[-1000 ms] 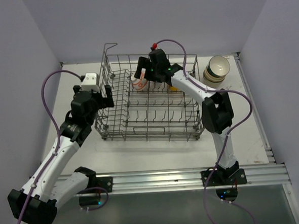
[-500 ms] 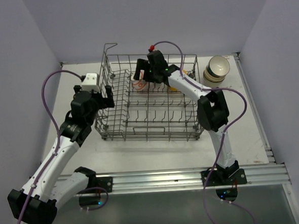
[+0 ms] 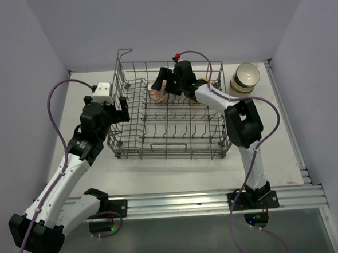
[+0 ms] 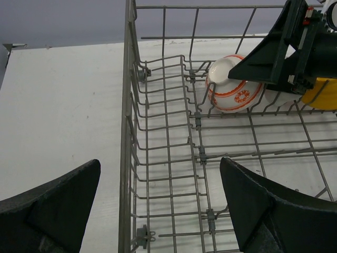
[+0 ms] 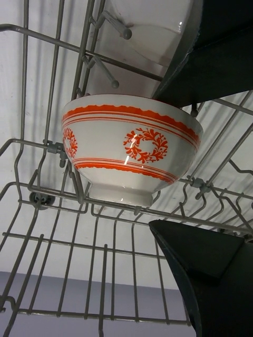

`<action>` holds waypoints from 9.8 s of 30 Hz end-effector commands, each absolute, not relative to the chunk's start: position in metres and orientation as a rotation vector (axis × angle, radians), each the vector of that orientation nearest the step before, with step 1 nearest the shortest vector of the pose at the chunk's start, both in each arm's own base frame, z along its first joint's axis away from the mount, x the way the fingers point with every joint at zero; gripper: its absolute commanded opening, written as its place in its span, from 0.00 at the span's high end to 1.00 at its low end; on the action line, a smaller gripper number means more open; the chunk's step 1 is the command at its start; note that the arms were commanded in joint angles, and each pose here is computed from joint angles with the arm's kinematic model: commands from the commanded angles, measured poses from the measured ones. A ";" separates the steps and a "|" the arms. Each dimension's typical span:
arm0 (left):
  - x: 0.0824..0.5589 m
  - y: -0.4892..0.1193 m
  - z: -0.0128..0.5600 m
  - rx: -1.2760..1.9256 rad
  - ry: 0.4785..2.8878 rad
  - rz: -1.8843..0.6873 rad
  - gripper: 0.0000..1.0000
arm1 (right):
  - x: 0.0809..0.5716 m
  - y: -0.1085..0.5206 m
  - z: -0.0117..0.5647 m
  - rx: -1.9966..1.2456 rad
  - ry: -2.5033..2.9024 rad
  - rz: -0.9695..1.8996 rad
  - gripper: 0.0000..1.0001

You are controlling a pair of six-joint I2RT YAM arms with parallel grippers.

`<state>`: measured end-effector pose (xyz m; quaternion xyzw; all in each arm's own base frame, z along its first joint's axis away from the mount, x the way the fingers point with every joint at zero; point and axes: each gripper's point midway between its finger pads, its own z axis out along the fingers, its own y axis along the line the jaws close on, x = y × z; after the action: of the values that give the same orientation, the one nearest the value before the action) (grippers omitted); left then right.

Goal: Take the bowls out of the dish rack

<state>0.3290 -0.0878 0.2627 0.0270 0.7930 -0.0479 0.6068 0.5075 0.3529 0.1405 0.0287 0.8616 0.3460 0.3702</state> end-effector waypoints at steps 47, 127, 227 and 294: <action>0.335 -0.090 0.264 0.090 1.819 -0.108 0.00 | 0.498 0.391 0.190 -0.174 1.998 1.410 0.47; 0.333 -0.093 0.261 0.106 1.833 -0.121 0.00 | 0.397 0.115 0.327 0.023 2.005 0.399 1.00; 0.331 -0.104 0.259 0.141 1.843 -0.184 0.00 | 0.517 0.156 0.203 0.131 2.208 0.539 0.01; 0.334 -0.110 0.249 0.159 1.874 -0.201 0.00 | 0.512 0.204 0.164 0.075 2.236 1.314 0.61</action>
<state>0.3336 -0.0952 0.2466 0.0491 0.8075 -0.0551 0.5852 0.5242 0.1794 0.1495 0.0537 0.8534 0.4240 0.2985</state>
